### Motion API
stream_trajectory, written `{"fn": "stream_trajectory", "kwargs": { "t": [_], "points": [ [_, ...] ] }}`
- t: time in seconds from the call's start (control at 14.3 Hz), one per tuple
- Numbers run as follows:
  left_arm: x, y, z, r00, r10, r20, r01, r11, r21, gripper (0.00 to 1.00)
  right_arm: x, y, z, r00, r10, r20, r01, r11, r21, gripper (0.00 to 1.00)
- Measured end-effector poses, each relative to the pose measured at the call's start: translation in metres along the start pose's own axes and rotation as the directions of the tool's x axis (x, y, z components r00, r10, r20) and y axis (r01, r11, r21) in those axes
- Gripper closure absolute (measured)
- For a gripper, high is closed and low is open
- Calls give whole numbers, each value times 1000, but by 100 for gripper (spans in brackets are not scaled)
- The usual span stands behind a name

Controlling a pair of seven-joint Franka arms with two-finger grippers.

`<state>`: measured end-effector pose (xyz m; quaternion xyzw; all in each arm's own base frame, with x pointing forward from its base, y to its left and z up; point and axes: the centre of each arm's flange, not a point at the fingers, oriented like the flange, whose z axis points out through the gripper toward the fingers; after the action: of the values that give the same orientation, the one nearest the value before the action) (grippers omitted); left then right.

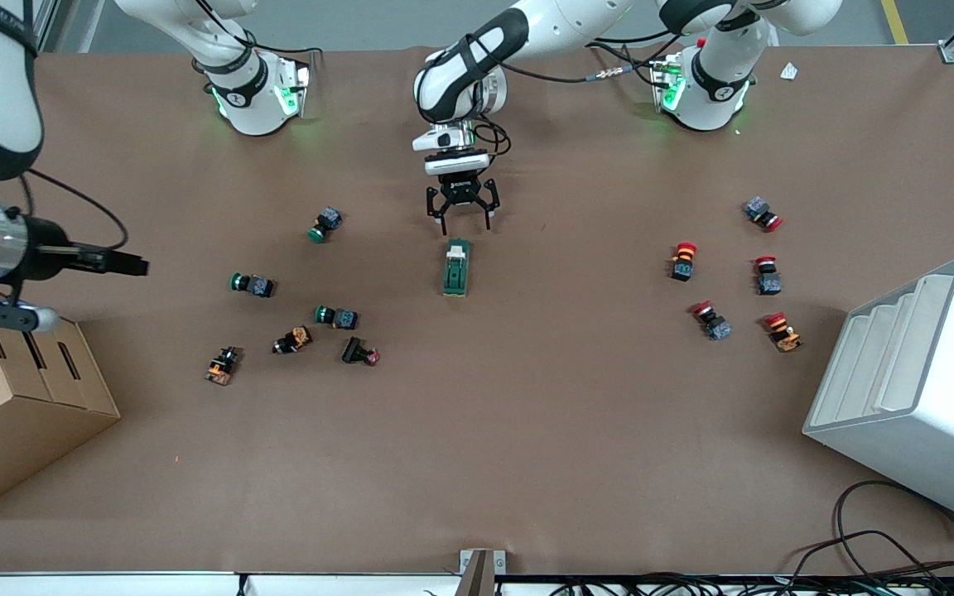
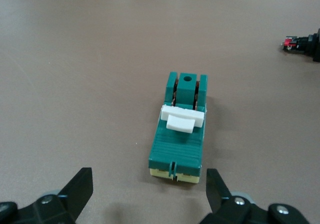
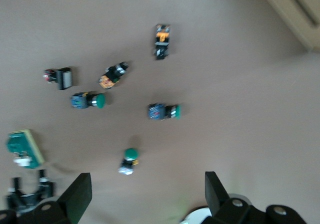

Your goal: Close load switch with both arms

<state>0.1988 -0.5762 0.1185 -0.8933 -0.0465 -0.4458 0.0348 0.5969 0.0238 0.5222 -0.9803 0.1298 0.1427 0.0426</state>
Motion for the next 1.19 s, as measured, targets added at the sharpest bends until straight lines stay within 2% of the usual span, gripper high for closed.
{"fn": "stream_trajectory", "kwargs": {
  "t": [0.07,0.21,0.35,0.56,0.84,0.91,1.05,1.19],
  "points": [
    [-3,0,-1,1000,3,1,-3,1000,-2,0,-6,-14,4,999,39,15,-39,999,11,0],
    [-13,1,-3,1000,-12,-13,11,1000,-9,0,-17,-44,16,994,103,35,-103,995,-3,0],
    [-21,-3,6,996,10,-87,-11,1000,-12,0,-29,-79,32,984,170,43,-170,985,-20,0],
    [-42,-11,24,979,48,-196,-56,998,-31,0,-53,-136,65,959,282,18,-282,959,-31,0],
    [-39,-6,26,977,25,-213,-33,999,-37,0,-119,-227,126,895,444,-35,-445,895,-30,0],
    [-36,-4,27,976,18,-215,-26,999,-37,0,-137,-247,138,881,472,-30,-472,881,-15,0],
    [-34,-3,27,976,13,-218,-21,999,-37,0,-158,-273,145,858,512,25,-513,858,39,0],
    [-34,-2,27,975,14,-222,-24,999,-44,0,-172,-290,144,831,555,41,-556,827,79,0]
  ]
}}
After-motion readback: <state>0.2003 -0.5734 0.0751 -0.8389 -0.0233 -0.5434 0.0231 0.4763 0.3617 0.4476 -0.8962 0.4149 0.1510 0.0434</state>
